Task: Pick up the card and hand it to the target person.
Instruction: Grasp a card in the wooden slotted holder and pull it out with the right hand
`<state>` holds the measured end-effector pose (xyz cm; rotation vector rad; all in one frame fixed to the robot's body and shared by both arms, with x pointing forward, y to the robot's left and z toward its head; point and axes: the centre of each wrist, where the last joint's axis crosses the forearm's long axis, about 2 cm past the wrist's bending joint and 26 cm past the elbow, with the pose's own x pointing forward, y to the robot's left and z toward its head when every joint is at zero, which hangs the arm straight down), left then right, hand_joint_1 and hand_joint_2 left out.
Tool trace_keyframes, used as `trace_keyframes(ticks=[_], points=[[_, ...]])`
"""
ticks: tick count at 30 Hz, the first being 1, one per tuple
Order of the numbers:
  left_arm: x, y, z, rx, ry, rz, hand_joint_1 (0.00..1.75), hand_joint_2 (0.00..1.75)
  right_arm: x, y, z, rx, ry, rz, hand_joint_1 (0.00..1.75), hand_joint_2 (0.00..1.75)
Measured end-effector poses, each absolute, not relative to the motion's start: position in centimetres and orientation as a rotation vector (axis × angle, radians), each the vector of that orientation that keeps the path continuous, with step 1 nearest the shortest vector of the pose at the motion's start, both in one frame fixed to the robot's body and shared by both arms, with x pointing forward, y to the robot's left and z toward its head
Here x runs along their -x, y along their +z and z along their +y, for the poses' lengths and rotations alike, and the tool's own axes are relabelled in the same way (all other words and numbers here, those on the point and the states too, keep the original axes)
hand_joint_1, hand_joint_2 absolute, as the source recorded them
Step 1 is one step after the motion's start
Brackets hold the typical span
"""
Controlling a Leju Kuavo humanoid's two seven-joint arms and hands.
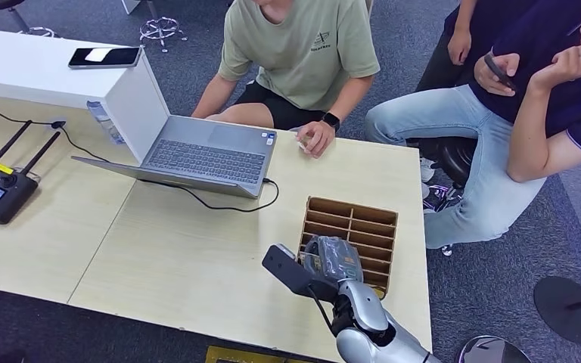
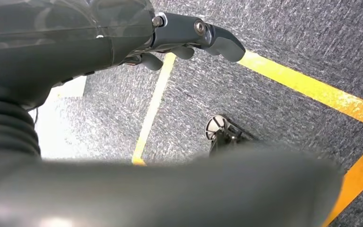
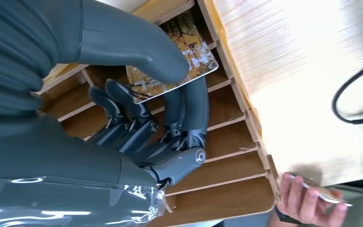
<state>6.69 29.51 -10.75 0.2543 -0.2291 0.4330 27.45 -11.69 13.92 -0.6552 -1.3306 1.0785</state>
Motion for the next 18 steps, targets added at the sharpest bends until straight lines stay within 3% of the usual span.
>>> trace_keyframes(ticks=[9,18], points=[[-6.7,-10.7,29.5,-0.268,0.430,-0.249,0.00,1.75,-27.4,14.0,-11.8,0.624,1.038,-1.404,1.75,1.75],[-6.7,-10.8,29.5,-0.260,0.426,-0.249,0.00,1.75,-29.0,17.2,-11.8,0.339,0.749,-1.695,1.75,1.75]])
